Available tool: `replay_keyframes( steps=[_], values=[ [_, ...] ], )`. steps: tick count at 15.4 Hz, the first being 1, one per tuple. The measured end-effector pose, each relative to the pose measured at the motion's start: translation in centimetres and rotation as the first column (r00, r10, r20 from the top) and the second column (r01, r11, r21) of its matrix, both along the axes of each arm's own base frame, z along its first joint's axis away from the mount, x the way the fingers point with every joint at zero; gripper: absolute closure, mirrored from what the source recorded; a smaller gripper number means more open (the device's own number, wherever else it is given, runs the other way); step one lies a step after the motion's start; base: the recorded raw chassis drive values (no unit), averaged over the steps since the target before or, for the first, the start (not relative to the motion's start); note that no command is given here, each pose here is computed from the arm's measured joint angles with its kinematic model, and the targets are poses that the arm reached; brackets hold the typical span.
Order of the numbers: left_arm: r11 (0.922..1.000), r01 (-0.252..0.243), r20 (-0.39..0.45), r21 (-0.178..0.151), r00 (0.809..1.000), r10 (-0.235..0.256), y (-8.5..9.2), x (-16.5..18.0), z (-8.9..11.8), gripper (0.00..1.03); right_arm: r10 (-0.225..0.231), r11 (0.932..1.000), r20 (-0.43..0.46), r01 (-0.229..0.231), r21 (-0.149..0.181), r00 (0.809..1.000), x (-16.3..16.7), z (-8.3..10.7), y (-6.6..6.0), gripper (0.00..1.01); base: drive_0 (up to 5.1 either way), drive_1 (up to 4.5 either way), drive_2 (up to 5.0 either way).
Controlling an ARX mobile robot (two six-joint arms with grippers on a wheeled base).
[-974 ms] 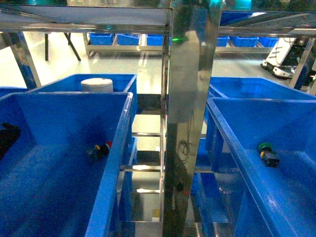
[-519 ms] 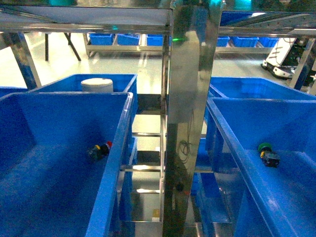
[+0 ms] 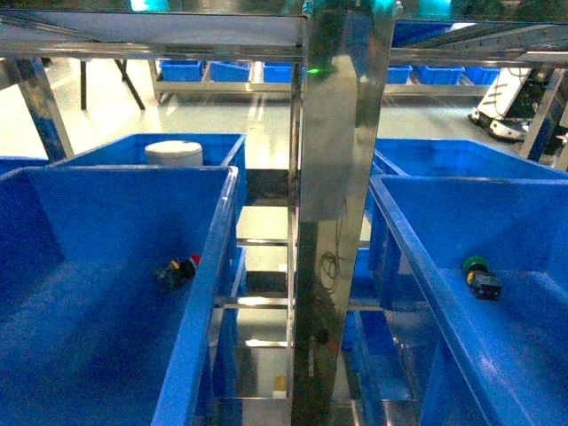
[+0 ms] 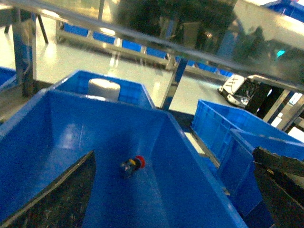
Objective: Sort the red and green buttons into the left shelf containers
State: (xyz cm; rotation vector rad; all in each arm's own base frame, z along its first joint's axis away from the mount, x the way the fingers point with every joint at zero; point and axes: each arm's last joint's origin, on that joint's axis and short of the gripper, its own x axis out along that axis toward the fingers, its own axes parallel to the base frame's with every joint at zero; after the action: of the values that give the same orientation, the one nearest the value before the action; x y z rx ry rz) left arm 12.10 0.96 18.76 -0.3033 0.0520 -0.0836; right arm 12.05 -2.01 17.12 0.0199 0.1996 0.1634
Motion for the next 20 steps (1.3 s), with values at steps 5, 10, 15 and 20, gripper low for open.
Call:
replay_keyframes(
  steps=[5, 10, 15, 20],
  values=[
    [0.9633, -0.095, 0.056, 0.251, 0.995, 0.084, -0.9, -0.6, -0.9, 0.52, -0.158, 0.986, 0.219, 0.166, -0.02, 0.963, -0.5, 0.0, 0.8, 0.47, 0.0, 0.0, 0.0],
    [0.9557, -0.095, 0.072, 0.279, 0.994, 0.078, -1.0, -1.1, -1.7, 1.01, -0.156, 0.9865, 0.214, 0.163, -0.015, 0.964, -1.1, -0.1, 2.0, 0.99, 0.0, 0.0, 0.0],
    [0.9554, -0.085, 0.061, 0.283, 0.996, 0.071, -1.0, -2.3, -2.1, 1.01, -0.154, 0.9868, 0.198, 0.161, -0.018, 0.968, -2.3, -0.5, 2.0, 0.99, 0.0, 0.0, 0.0],
    [0.9548, -0.09, 0.062, 0.283, 0.995, 0.076, -1.0, -2.3, -2.1, 1.01, -0.154, 0.9868, 0.204, 0.161, -0.017, 0.967, -2.3, -0.4, 2.0, 0.99, 0.0, 0.0, 0.0]
  ],
)
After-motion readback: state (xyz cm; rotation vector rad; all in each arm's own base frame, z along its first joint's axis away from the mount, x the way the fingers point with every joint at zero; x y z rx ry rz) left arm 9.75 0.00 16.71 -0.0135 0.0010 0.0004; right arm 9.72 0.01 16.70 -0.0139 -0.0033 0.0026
